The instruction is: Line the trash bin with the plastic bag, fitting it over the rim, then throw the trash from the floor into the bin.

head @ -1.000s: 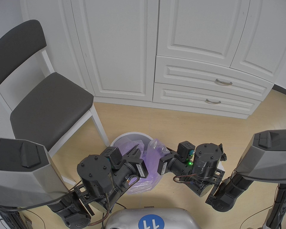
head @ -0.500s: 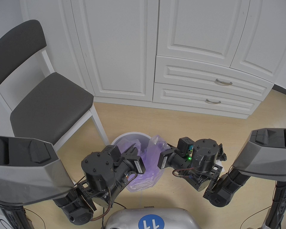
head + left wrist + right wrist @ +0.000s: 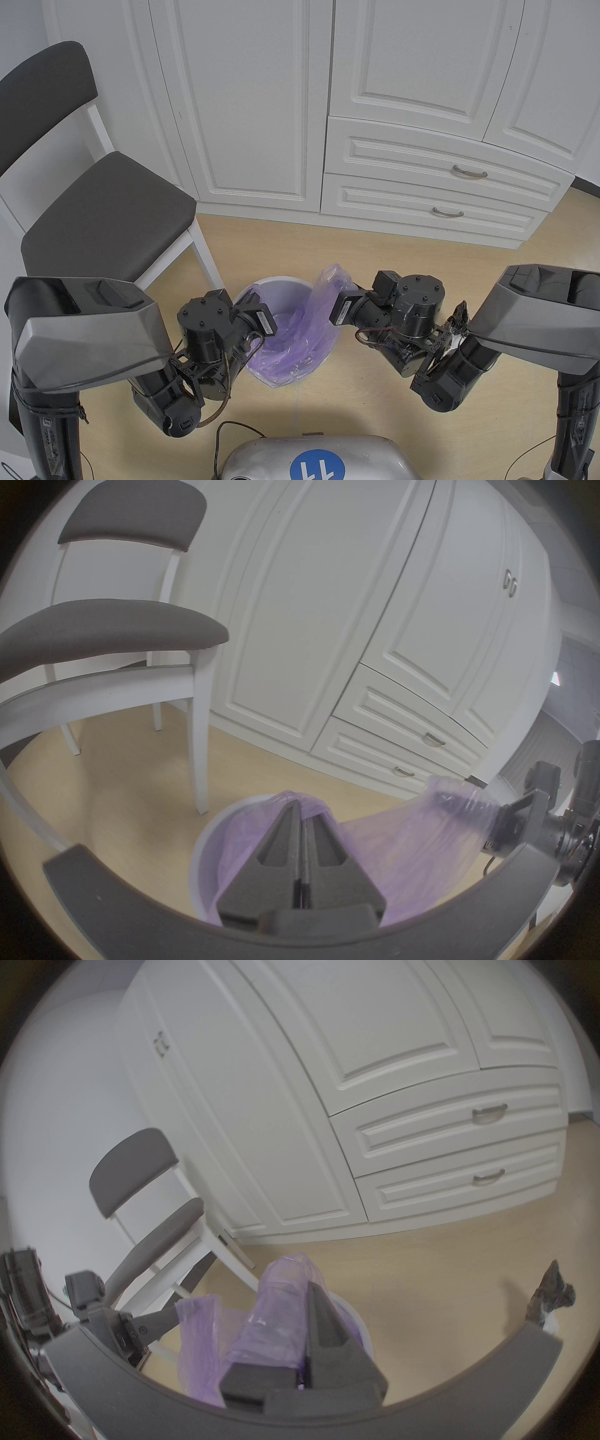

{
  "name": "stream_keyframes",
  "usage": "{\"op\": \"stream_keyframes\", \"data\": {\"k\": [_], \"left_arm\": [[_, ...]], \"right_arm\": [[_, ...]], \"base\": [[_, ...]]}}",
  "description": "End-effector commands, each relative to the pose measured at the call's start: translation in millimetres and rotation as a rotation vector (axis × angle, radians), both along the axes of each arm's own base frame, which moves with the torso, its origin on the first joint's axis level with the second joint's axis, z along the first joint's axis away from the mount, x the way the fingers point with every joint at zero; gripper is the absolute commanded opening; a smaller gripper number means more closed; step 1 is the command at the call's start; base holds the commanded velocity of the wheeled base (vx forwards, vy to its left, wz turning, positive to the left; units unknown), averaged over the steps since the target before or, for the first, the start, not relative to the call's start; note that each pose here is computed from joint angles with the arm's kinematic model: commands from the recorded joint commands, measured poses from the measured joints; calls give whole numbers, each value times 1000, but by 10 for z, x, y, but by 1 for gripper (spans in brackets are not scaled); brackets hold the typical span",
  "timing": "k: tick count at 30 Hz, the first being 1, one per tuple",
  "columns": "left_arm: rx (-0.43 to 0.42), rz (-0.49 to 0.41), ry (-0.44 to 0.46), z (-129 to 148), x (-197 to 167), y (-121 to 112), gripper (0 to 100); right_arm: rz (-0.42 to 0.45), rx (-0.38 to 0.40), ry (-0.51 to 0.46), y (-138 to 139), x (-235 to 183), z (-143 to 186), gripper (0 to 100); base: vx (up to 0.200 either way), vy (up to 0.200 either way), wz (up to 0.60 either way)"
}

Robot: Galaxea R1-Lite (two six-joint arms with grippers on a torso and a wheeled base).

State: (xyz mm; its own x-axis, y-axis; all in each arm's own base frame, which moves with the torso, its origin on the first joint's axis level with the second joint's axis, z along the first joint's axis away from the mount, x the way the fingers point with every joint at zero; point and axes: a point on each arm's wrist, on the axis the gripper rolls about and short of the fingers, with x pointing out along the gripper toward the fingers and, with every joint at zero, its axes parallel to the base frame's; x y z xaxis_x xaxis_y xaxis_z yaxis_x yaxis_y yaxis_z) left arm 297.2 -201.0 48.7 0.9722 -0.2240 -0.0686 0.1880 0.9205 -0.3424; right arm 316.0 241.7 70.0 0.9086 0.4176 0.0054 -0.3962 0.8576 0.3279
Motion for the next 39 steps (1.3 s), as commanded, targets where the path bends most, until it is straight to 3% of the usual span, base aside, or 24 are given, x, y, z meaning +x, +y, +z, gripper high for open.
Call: {"op": "stream_keyframes", "data": {"k": [1,6,11,14,26,31,35,36,39], "left_arm": [[-1,57,-2,-50,169,142,0],[-12,95,-31,76,236,301,0],[-6,101,-44,180,261,461,0],[19,81,-11,123,259,549,0],[60,70,73,-263,325,515,0],[70,74,85,-294,329,531,0],[117,93,87,-289,339,630,0],[175,110,90,-317,338,720,0],[257,123,106,-348,299,839,0]], "right_arm": [[-41,50,11,-27,247,-126,0],[-63,97,22,-25,419,-268,0],[-94,97,32,-78,569,-417,0],[-111,99,29,-119,656,-467,0],[-124,104,78,-107,769,-823,0],[-135,101,79,-147,798,-829,0],[-161,62,70,-279,832,-802,0],[-157,-11,67,-384,816,-771,0],[-151,-115,81,-535,757,-723,0]], "base": [[0,0,0],[0,0,0],[0,0,0],[0,0,0],[0,0,0],[0,0,0],[0,0,0],[0,0,0],[0,0,0]]}}
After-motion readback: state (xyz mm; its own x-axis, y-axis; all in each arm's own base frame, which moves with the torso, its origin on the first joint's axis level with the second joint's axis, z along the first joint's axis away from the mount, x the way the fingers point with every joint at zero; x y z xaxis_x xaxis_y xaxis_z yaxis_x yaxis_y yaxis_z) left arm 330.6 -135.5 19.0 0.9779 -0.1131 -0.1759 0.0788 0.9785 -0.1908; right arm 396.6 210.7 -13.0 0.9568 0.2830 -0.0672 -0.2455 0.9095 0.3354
